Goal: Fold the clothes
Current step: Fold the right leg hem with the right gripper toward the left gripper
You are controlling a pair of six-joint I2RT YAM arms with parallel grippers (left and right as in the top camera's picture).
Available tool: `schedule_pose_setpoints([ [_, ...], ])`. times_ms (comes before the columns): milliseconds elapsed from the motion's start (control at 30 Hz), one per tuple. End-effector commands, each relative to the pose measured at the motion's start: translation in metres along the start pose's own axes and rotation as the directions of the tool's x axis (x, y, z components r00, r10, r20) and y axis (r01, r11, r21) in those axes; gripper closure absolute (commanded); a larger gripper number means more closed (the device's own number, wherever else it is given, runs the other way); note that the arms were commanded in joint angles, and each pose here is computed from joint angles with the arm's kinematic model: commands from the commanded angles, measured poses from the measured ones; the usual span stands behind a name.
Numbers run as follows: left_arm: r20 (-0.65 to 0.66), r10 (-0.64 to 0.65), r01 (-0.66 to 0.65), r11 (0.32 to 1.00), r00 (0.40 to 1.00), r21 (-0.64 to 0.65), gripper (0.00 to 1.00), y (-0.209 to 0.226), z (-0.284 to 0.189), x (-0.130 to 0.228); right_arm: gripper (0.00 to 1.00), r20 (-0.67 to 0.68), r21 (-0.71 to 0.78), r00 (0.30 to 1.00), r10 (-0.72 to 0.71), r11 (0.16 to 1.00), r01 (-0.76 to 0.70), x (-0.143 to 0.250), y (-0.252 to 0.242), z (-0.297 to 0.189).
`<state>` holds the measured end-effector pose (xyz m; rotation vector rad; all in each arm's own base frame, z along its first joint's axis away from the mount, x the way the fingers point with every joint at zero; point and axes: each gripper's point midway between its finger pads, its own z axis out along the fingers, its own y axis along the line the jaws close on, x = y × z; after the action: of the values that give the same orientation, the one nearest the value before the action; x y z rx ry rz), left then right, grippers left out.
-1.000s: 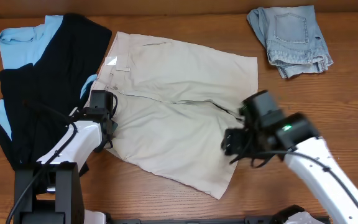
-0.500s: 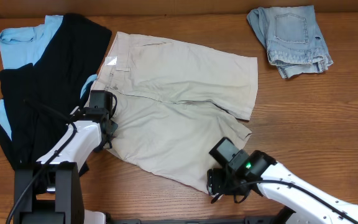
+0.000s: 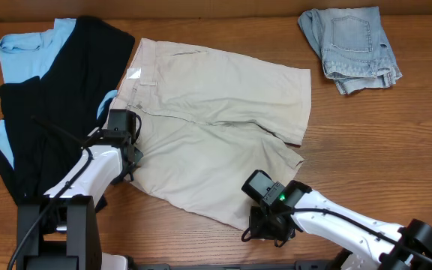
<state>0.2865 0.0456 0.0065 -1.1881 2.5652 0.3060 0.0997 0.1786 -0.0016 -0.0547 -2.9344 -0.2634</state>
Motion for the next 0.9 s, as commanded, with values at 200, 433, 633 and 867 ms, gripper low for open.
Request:
schedule_pose_setpoints([
  [200, -0.139, 0.310, -0.308, 0.951, 0.941, 0.037, 0.96, -0.005, -0.029, 0.005, 0.96, 0.029, 0.074, 0.993, 0.118, 0.990, -0.120, -0.013, -0.015, -0.029],
  [433, -0.132, 0.426, -0.423, 0.905, 0.895, 0.051, 0.96, -0.016, -0.090, -0.032, 0.96, 0.337, 0.050, 0.923, 0.186, 0.975, -0.215, -0.070, -0.022, -0.142],
  [633, -0.125, 0.448, -0.444, 0.894, 0.885, 0.058, 0.96, -0.015, -0.147, -0.055, 0.96, 0.523, -0.024, 0.826, 0.211, 0.972, -0.233, -0.103, -0.038, -0.249],
  [867, -0.144, 0.452, -0.449, 0.892, 0.880, 0.057, 0.96, 0.002, -0.202, -0.063, 0.96, 0.613, -0.067, 0.753, 0.241, 0.965, -0.255, -0.104, -0.061, -0.318],
])
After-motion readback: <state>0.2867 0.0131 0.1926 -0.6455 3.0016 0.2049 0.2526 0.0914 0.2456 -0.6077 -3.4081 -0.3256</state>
